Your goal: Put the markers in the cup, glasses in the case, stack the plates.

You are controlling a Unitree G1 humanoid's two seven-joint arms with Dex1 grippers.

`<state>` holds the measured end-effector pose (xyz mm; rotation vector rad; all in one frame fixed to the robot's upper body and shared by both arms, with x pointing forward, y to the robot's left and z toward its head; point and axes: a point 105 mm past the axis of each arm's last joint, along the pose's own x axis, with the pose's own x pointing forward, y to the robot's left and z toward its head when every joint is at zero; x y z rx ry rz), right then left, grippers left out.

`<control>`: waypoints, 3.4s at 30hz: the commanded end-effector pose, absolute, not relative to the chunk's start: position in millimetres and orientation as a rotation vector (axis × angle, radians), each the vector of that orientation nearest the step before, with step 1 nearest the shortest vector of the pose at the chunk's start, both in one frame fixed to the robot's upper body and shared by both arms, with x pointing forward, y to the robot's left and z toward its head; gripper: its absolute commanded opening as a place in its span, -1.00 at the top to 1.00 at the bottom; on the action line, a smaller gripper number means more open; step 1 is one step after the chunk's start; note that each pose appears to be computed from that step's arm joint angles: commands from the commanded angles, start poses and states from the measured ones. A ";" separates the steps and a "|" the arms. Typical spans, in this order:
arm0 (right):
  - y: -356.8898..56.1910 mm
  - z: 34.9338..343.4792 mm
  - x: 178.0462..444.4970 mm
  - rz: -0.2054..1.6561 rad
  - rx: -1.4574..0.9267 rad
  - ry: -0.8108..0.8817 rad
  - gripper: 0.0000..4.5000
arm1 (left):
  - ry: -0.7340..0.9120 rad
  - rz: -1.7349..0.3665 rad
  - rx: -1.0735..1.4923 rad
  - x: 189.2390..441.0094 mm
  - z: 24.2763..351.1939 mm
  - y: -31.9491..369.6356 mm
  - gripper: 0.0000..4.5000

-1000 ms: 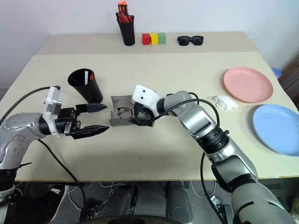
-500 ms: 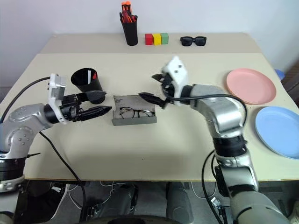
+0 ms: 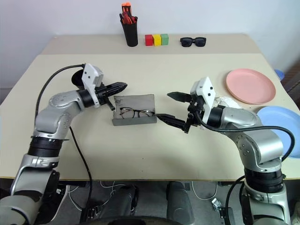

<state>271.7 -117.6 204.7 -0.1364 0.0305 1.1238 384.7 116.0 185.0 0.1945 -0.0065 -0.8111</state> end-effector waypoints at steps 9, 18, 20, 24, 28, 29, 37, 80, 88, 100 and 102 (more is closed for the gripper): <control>-113.6 212.8 271.9 1.124 -0.153 -0.014 -1.00 | 0.001 -0.639 0.206 419.0 189.7 87.9 0.98; -111.5 212.5 274.8 1.122 -0.150 -0.007 -1.00 | 0.232 -0.704 0.240 405.3 175.6 89.2 0.98; -107.9 213.0 275.7 1.127 -0.148 -0.012 -1.00 | 0.294 -0.739 0.242 398.7 171.2 91.0 0.98; -105.9 213.0 277.2 1.124 -0.150 -0.014 -1.00 | 0.335 -0.806 0.237 386.6 173.9 91.0 0.98; -107.4 211.6 278.7 1.112 -0.158 -0.009 -1.00 | 0.364 -0.878 0.264 371.2 172.2 89.5 0.98; -108.0 211.5 279.3 1.108 -0.161 -0.008 -1.00 | 0.376 -0.891 0.261 367.5 170.3 89.0 0.98; -109.6 210.1 281.7 1.094 -0.175 -0.003 -1.00 | 0.243 -0.826 0.274 377.7 189.2 91.6 0.98; -114.7 206.8 293.4 1.040 -0.227 -0.002 -1.00 | 0.549 -1.095 0.422 316.2 134.0 85.8 0.98; -119.1 208.9 300.0 1.003 -0.234 -0.015 -1.00 | 0.374 -1.009 0.406 345.7 160.3 91.6 0.98; -168.0 224.7 331.7 0.734 -0.230 -0.053 -1.00 | 0.026 -1.068 0.207 362.7 227.5 86.0 -0.99; -177.6 223.4 334.1 0.696 -0.256 -0.037 -1.00 | 0.012 -1.108 0.163 360.0 232.9 85.8 -0.99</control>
